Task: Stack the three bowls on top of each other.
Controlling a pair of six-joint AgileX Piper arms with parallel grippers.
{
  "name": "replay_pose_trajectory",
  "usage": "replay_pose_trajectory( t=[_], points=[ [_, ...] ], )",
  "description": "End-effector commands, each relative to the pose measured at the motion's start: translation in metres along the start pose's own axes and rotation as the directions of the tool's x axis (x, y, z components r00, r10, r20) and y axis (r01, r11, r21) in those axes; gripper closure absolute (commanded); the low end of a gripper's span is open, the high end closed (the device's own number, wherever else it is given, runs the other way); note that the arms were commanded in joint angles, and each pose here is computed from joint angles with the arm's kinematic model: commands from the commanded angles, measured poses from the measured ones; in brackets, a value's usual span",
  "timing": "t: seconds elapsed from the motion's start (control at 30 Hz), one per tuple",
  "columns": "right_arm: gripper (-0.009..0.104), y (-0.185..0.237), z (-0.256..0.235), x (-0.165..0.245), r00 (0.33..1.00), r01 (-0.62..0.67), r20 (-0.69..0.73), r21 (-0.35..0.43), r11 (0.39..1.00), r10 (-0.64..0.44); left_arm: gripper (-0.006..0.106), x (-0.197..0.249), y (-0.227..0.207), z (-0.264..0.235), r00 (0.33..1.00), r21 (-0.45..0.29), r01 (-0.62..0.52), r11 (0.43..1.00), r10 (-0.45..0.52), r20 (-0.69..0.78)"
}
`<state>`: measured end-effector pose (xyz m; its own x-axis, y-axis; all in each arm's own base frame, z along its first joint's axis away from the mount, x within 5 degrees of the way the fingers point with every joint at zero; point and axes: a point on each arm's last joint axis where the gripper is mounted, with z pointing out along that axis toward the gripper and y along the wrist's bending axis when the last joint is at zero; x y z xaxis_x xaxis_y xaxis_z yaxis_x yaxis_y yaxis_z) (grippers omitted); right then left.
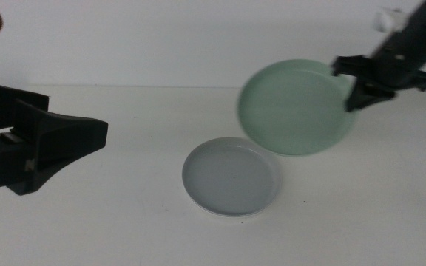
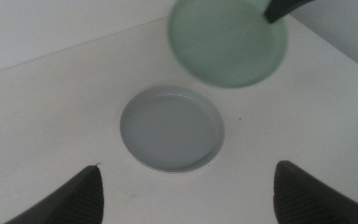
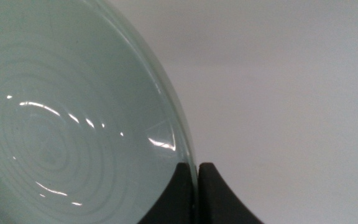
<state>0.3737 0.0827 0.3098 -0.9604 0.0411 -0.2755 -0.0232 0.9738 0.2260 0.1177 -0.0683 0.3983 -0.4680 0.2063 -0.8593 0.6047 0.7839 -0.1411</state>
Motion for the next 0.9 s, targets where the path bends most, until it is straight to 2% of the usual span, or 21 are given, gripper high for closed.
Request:
replay_pose_trajectory(
  t=[0.0, 0.17, 0.33, 0.47, 0.8, 0.87],
  points=[
    [0.096, 0.022, 0.01, -0.007, 0.999, 0.029, -0.023, -0.022, 0.999, -0.029, 0.007, -0.001, 0.0, -0.001, 1.0, -0.001, 0.01, 1.0, -0.01, 0.016],
    [0.096, 0.059, 0.051, -0.014, 0.992, 0.093, -0.082, -0.038, 0.995, -0.096, 0.007, -0.001, 0.0, -0.001, 1.0, -0.001, 0.01, 1.0, -0.01, 0.016],
    [0.096, 0.069, 0.09, -0.008, 0.979, 0.112, -0.168, -0.027, 0.993, -0.115, 0.007, -0.001, 0.0, -0.001, 1.0, -0.001, 0.01, 1.0, -0.01, 0.016],
    [0.096, 0.07, 0.113, -0.006, 0.971, 0.085, -0.219, -0.049, 0.995, -0.094, 0.007, -0.001, 0.0, -0.001, 1.0, -0.001, 0.01, 1.0, -0.01, 0.016],
    [0.096, 0.071, 0.128, -0.003, 0.962, 0.071, -0.258, -0.077, 0.995, -0.089, 0.007, -0.001, 0.0, -0.001, 1.0, -0.001, 0.01, 1.0, -0.01, 0.016],
    [0.092, 0.071, 0.128, -0.003, 0.961, 0.078, -0.261, -0.078, 0.994, -0.096, 0.007, -0.001, 0.0, -0.001, 1.0, -0.001, 0.01, 1.0, -0.01, 0.016]
  ],
)
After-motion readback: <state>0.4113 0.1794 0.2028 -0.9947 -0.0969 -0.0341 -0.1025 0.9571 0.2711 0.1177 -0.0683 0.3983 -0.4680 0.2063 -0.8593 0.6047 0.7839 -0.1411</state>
